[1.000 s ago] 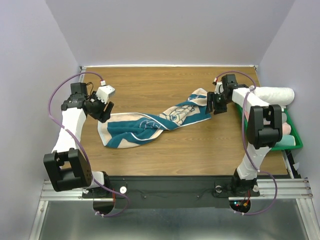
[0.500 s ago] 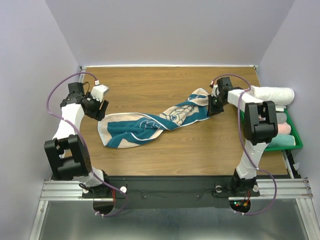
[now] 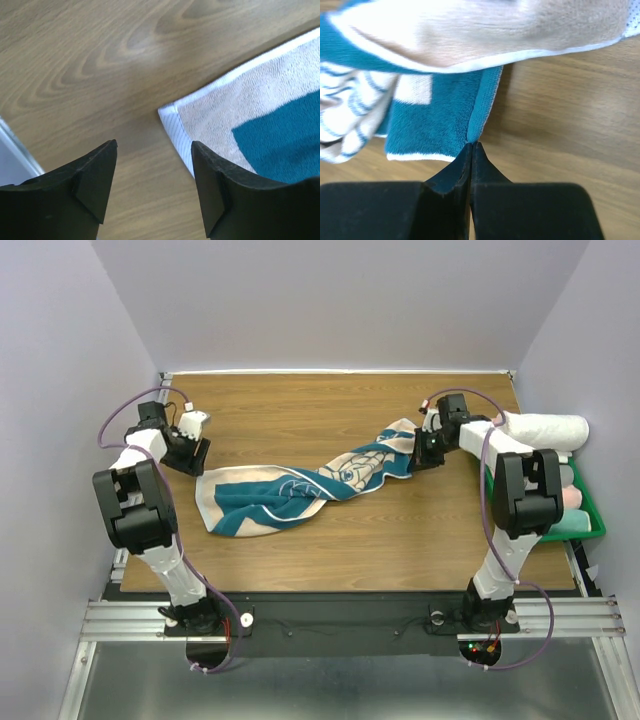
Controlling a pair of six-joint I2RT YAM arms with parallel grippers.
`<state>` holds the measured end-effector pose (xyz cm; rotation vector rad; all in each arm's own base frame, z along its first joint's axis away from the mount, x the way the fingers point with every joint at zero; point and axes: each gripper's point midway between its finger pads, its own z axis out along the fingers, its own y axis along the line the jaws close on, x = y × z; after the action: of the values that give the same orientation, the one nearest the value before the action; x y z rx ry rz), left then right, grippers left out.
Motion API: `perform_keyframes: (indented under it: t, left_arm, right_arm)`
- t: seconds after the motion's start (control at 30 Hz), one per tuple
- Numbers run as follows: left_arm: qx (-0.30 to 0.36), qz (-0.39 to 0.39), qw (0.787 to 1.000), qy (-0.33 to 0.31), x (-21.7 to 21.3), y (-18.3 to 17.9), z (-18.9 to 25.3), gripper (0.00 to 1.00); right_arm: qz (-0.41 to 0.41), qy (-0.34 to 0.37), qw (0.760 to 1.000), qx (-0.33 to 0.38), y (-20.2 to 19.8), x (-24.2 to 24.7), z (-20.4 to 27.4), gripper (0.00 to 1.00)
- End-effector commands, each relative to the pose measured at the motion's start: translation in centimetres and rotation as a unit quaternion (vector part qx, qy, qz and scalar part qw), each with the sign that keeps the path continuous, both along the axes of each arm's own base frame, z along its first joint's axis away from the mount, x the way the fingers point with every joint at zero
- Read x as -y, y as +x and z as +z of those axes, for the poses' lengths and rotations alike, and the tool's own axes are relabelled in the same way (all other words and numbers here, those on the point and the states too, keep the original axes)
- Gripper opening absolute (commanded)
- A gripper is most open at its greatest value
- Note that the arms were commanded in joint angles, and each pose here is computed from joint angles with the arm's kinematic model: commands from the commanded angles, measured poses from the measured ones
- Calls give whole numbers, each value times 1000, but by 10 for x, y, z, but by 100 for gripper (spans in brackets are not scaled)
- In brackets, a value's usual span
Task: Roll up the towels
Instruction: Flatten the towel
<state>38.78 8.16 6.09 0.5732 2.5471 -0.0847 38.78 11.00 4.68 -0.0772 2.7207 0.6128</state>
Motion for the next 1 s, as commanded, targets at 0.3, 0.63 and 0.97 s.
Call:
perform_keyframes:
  t: [0.3, 0.63, 0.97]
  left_arm:
    - [-8, -3, 998, -59, 14, 18, -21, 57]
    - [-7, 6, 996, -86, 21, 27, -30, 15]
    - [140, -13, 985, -96, 25, 66, 99, 0]
  right_arm:
    - [5, 51, 997, 52, 10, -13, 64, 1]
    - [8, 92, 993, 69, 13, -18, 90, 1]
    - [-32, 145, 977, 155, 49, 14, 175, 1]
